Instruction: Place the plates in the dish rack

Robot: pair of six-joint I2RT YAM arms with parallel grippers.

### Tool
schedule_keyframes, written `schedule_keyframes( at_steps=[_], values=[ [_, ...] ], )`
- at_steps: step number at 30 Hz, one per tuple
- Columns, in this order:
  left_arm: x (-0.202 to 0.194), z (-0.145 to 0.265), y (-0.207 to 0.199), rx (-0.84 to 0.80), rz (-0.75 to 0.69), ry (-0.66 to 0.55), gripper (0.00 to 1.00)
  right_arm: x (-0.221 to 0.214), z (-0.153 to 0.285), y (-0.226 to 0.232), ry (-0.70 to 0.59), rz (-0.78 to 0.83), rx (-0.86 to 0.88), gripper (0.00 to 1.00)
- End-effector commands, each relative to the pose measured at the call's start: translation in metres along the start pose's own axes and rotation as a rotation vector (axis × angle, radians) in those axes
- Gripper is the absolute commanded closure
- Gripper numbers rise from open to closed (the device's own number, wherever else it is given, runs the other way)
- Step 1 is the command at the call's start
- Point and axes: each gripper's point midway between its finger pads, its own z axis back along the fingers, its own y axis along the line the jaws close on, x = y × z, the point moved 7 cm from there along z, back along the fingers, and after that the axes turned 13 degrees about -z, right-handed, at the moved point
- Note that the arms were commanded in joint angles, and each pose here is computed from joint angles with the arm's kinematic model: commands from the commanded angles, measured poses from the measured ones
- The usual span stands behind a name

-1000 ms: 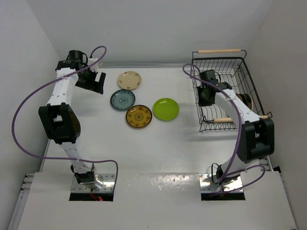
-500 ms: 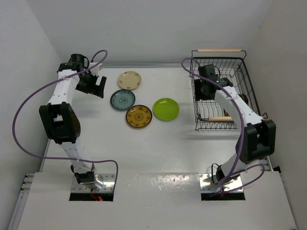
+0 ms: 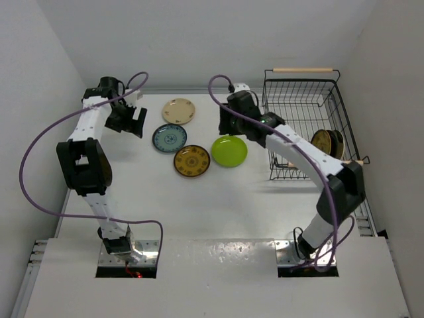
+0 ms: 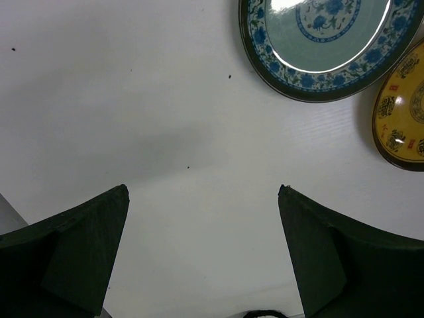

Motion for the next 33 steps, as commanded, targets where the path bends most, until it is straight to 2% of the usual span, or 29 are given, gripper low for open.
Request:
schedule_keyframes(
  at_steps=[1, 2, 3, 4, 6, 11, 14, 15, 18, 24, 27, 30, 33],
  values=[
    [-0.002, 0.008, 0.001, 0.036, 0.016, -0.001, 0.01, -0.032, -0.035, -0.004, 0.04, -0.269, -0.109, 0.38],
    [-0.006, 0.005, 0.001, 0.039, 0.018, 0.017, 0.01, -0.038, -0.039, -0.002, 0.026, -0.372, -0.14, 0.26],
    [-0.007, 0.007, -0.001, 0.038, 0.018, 0.018, 0.01, -0.039, -0.042, -0.012, -0.05, -0.391, -0.223, 0.22],
    [-0.004, 0.006, -0.003, 0.04, 0.008, 0.009, 0.01, -0.047, -0.045, -0.016, -0.061, -0.404, -0.246, 0.19],
    [-0.005, 0.007, -0.004, 0.04, 0.008, 0.009, 0.01, -0.055, -0.054, -0.017, -0.118, -0.47, -0.265, 0.18],
    [-0.007, 0.005, -0.005, 0.035, 0.01, 0.016, 0.01, -0.087, -0.076, -0.029, -0.073, -0.567, -0.404, 0.18],
    [-0.007, 0.009, -0.005, 0.04, -0.001, 0.009, 0.01, -0.108, -0.085, -0.041, -0.066, -0.655, -0.489, 0.19],
    [-0.007, 0.009, -0.005, 0.04, -0.001, 0.009, 0.01, -0.111, -0.088, -0.042, -0.084, -0.734, -0.502, 0.2],
    [-0.009, 0.006, -0.006, 0.034, 0.001, 0.018, 0.01, -0.128, -0.099, -0.048, -0.079, -0.801, -0.541, 0.22],
    [-0.014, 0.006, -0.007, 0.038, -0.018, 0.031, 0.01, -0.145, -0.111, -0.058, -0.072, -0.844, -0.616, 0.23],
    [-0.014, 0.007, -0.006, 0.045, -0.018, 0.037, 0.01, -0.157, -0.116, -0.066, -0.028, -0.885, -0.636, 0.25],
    [-0.014, 0.007, -0.006, 0.045, -0.018, 0.037, 0.01, -0.167, -0.121, -0.072, -0.006, -0.886, -0.662, 0.31],
    [-0.014, 0.007, -0.006, 0.045, -0.018, 0.037, 0.01, -0.174, -0.122, -0.08, 0.003, -0.872, -0.689, 0.48]
  ],
)
